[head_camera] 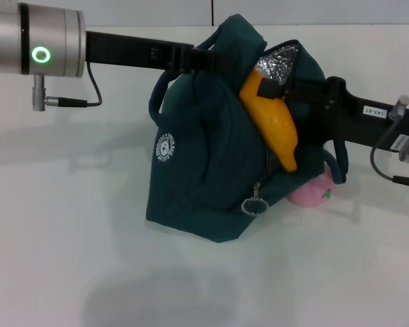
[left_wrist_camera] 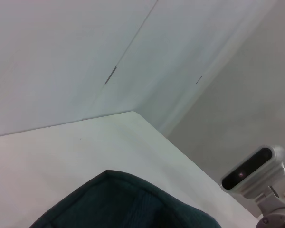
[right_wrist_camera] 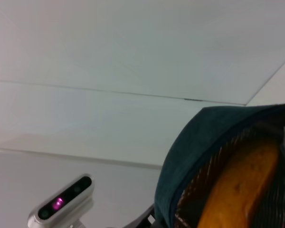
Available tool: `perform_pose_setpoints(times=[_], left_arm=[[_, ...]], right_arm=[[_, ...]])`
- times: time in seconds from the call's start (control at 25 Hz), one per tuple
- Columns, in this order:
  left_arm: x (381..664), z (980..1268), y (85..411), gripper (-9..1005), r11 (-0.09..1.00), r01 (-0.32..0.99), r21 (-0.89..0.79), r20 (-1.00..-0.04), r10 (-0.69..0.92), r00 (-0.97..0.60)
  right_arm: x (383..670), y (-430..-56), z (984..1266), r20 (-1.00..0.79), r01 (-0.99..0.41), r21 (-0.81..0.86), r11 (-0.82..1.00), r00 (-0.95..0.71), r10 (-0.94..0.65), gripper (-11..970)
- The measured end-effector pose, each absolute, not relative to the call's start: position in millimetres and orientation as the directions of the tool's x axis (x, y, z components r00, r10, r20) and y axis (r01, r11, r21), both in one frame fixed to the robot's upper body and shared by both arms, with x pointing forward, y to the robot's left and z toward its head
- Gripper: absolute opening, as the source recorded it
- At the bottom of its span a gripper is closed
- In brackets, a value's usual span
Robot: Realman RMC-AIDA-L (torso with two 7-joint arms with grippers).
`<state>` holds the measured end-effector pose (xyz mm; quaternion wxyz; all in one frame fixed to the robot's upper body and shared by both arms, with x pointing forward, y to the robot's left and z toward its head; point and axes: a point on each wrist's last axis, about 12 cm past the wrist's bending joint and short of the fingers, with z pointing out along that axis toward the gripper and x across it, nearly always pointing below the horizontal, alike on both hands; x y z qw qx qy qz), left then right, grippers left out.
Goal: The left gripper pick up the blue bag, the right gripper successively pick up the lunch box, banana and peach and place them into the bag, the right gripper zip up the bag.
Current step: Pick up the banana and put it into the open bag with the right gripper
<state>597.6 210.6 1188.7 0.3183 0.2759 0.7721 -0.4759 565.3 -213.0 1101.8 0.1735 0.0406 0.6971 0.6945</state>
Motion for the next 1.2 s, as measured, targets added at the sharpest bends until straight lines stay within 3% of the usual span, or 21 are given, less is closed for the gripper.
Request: perform_pose_setpoints(times=[1.2], left_arm=[[598.0,1189.3,213.3,56,0.400,0.724,-0.562,-0.752,0.117,-0.649]], right_arm=[[574.5,-212.3,1119.4,-0.214,-0.206,0.976,0.066,-0.961,0.173,462]])
